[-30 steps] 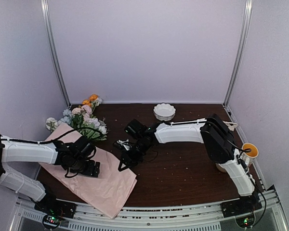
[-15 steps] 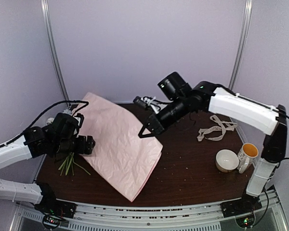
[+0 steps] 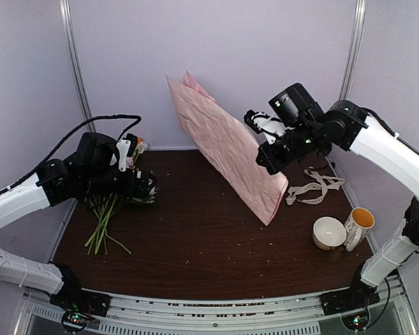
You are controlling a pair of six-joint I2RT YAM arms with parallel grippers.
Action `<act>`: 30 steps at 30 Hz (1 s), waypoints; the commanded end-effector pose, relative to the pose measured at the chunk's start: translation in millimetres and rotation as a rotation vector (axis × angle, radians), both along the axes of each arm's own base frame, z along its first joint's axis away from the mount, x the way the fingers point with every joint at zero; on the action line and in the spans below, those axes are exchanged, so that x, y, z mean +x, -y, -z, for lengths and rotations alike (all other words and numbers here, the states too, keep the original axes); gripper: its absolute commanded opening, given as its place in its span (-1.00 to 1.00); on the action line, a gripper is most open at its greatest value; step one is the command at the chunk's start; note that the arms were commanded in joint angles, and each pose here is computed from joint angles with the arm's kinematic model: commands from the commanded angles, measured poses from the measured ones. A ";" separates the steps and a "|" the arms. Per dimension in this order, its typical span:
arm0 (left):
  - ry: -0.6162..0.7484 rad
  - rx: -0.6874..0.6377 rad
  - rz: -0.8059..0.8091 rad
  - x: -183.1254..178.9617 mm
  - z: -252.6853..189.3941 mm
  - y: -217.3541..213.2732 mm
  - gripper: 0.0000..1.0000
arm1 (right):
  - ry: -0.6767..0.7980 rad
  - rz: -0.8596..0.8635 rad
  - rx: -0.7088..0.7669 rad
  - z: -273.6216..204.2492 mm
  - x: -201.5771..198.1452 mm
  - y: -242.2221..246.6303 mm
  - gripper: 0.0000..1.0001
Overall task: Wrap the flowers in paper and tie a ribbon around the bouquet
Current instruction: Unfold the folded wrapping paper at the center of the board.
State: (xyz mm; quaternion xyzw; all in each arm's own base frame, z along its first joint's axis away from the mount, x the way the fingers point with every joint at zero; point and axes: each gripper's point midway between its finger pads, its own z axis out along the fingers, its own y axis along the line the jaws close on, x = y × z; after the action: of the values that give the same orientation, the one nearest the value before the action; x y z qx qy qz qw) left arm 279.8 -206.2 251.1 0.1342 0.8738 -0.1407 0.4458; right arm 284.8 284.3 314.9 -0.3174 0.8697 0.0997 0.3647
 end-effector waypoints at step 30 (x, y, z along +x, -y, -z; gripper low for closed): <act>-0.202 -0.502 0.046 98.6 69.4 29.6 0.59 | -0.262 -0.175 -0.045 184.9 -53.9 -127.5 -1.00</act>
State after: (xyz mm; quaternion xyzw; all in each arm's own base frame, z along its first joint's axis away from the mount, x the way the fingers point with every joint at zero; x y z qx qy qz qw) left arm 371.0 -219.9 164.7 0.0145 0.8769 -0.3245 0.3542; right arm 234.5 406.6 130.1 -0.3907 0.8799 0.1320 0.2361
